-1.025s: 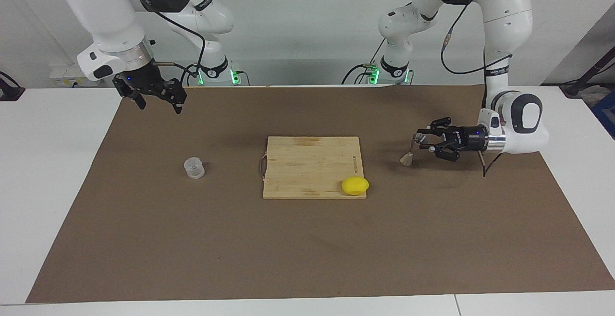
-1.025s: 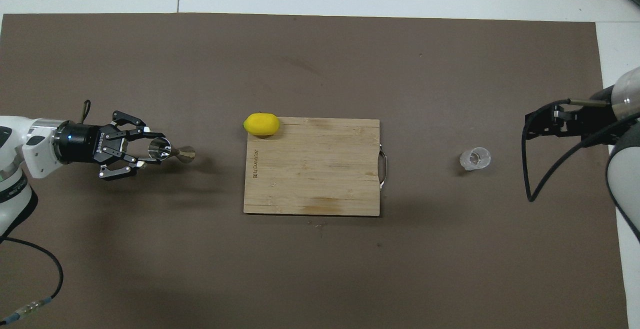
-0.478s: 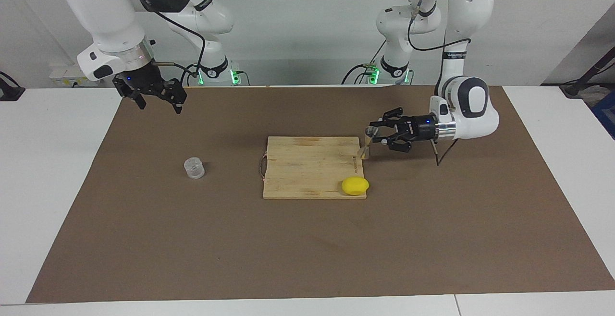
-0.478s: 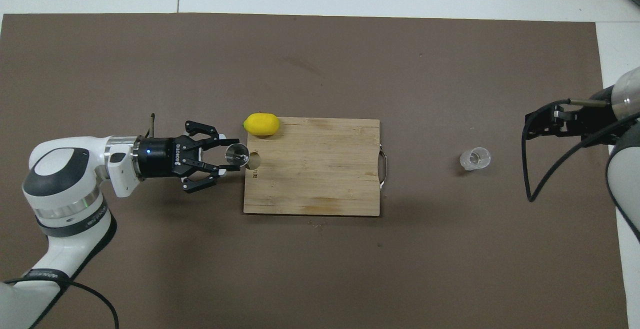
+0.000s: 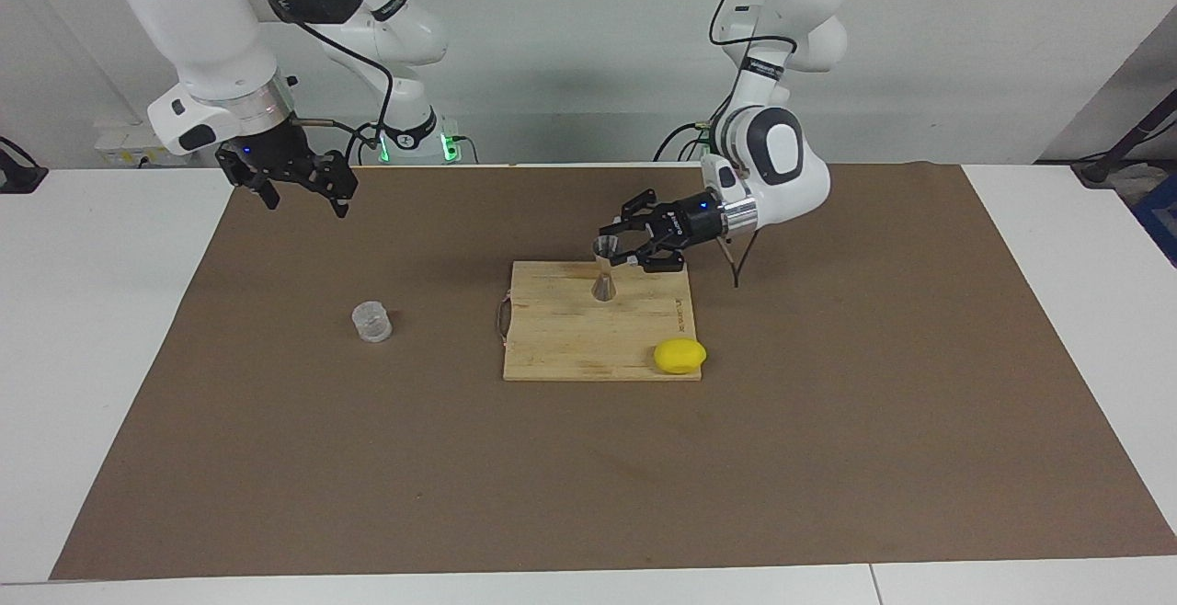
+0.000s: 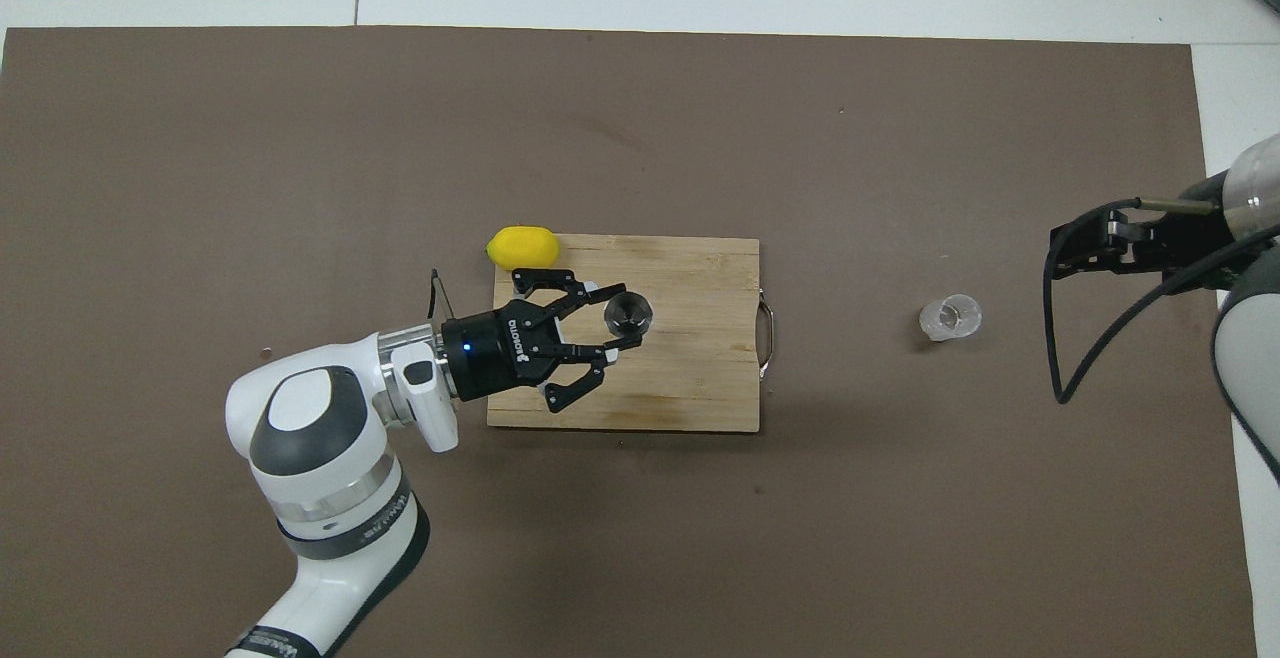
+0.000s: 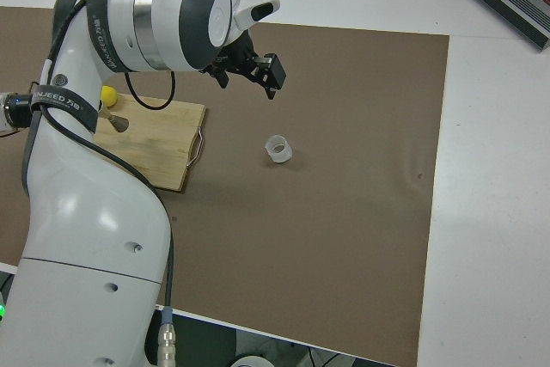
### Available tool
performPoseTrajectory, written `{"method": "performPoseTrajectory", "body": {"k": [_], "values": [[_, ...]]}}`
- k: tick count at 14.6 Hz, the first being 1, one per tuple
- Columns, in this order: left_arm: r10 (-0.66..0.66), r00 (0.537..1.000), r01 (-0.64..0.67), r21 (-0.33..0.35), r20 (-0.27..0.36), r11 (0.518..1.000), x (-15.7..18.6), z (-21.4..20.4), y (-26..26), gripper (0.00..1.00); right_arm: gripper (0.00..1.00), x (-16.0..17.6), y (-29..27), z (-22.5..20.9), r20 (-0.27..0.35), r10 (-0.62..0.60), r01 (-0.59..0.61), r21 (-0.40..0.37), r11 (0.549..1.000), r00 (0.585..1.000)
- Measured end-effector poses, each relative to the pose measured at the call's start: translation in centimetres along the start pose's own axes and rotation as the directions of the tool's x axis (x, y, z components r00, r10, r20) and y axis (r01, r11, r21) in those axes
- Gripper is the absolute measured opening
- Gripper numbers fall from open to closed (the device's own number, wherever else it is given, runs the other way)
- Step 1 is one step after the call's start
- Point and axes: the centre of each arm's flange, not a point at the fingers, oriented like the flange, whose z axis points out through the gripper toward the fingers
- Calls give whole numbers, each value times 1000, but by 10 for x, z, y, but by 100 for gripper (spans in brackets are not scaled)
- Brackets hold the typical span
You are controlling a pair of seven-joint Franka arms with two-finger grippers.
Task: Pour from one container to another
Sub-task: 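Carry the steel cup with the left gripper onto the cutting board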
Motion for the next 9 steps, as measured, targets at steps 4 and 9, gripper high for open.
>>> {"method": "performPoseTrajectory", "body": {"k": [4,9], "values": [[5,1000,-5,47,2,999,-19,34,28,50,100,0,0,0,0,0,0,0,1000,1000],[9,1000,-9,62,2,998,-44,68,23,50,100,0,0,0,0,0,0,0,1000,1000]]}}
